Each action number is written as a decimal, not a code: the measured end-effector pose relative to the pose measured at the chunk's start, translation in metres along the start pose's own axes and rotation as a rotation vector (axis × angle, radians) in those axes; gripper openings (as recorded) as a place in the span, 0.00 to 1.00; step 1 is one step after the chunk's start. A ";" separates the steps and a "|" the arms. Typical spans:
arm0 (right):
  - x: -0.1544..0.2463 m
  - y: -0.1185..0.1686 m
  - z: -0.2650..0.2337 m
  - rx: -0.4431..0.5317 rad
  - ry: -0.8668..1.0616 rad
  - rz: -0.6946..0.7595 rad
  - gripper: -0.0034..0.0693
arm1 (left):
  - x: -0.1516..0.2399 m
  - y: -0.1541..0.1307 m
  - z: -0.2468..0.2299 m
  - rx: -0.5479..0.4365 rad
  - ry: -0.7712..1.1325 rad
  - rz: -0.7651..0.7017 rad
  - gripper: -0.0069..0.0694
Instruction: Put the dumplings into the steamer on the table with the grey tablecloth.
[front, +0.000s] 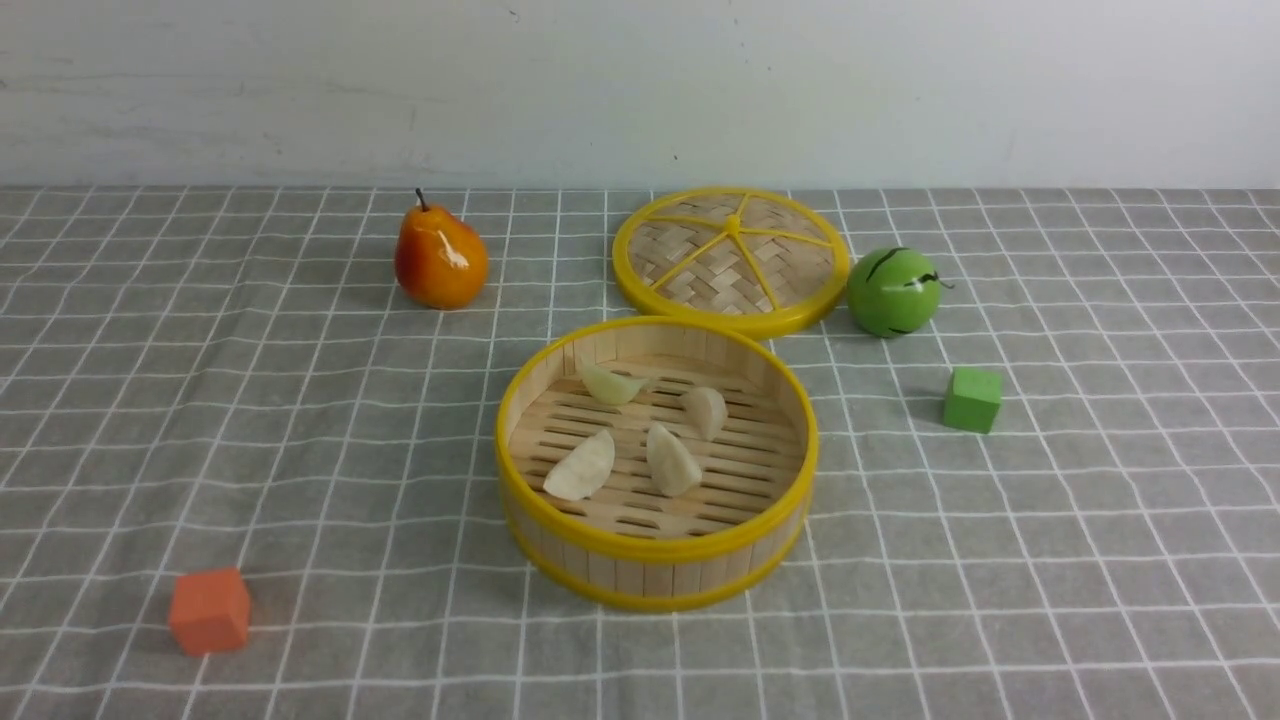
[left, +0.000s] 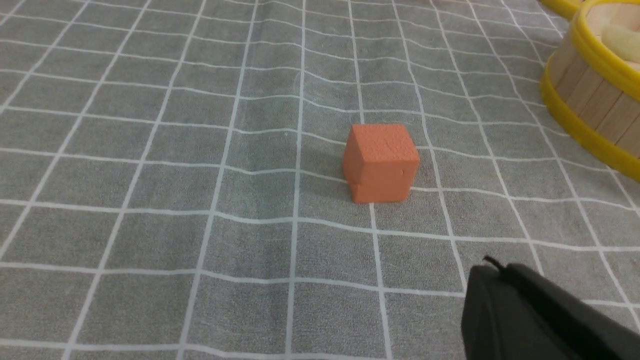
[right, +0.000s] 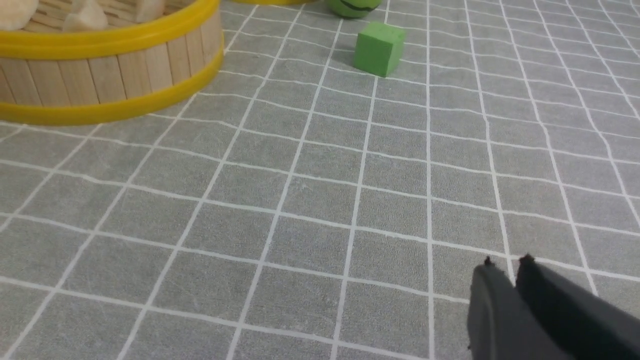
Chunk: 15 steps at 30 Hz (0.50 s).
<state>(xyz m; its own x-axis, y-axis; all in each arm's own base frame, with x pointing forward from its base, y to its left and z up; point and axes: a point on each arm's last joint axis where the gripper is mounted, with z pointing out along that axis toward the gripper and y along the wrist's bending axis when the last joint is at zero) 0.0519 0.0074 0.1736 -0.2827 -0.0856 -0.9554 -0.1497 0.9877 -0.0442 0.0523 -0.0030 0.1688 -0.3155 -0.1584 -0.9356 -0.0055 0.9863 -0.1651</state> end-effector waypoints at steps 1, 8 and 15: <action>0.000 0.000 0.000 0.000 0.000 0.000 0.15 | 0.000 0.000 0.000 0.000 0.000 0.000 0.07; 0.000 0.000 0.000 0.000 0.000 0.000 0.15 | 0.000 0.000 0.000 0.000 0.000 0.000 0.07; 0.000 0.000 0.000 0.000 0.000 0.000 0.17 | 0.000 0.000 0.000 0.000 0.000 0.000 0.07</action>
<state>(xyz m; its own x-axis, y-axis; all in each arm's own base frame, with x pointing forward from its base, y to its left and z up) 0.0519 0.0074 0.1736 -0.2827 -0.0856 -0.9554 -0.1497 0.9877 -0.0442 0.0523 -0.0030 0.1688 -0.3158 -0.1586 -0.9355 -0.0055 0.9862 -0.1654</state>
